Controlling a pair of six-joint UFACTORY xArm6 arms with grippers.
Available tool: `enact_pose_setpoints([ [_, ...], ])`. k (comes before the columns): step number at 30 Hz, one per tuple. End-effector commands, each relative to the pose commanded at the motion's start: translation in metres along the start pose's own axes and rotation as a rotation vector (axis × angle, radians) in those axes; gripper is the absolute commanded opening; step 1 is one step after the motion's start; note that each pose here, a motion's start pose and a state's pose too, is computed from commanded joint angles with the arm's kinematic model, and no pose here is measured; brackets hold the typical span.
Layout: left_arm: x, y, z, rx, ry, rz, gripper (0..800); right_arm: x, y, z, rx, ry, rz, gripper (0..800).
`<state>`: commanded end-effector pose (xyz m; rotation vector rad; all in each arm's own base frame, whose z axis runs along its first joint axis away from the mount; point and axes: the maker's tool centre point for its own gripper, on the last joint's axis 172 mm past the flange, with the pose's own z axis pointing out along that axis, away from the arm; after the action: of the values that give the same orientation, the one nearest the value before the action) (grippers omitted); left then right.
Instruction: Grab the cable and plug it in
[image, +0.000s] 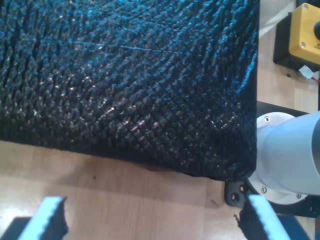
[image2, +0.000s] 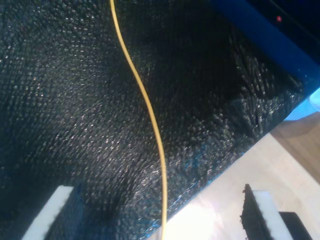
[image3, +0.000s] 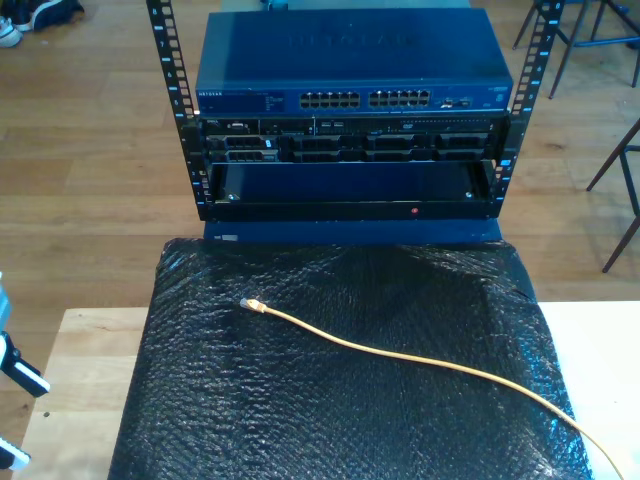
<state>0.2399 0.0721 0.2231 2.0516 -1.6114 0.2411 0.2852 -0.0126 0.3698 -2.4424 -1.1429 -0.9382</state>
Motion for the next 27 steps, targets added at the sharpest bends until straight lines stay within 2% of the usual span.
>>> enact_pose_setpoints([
  [7, -0.004, -0.006, 0.006, -0.01, 0.002, -0.007, 800, 0.004, 0.014, 0.021, 0.015, 0.0, -0.015, 742],
  [18, 0.0, -0.01, 0.009, -0.012, -0.01, -0.017, 800, 0.032, 0.02, 0.096, 0.122, -0.03, -0.09, 751],
  [27, 0.0, -0.011, 0.009, -0.013, -0.01, -0.025, 800, 0.031, 0.026, 0.129, 0.109, -0.117, -0.136, 798],
])
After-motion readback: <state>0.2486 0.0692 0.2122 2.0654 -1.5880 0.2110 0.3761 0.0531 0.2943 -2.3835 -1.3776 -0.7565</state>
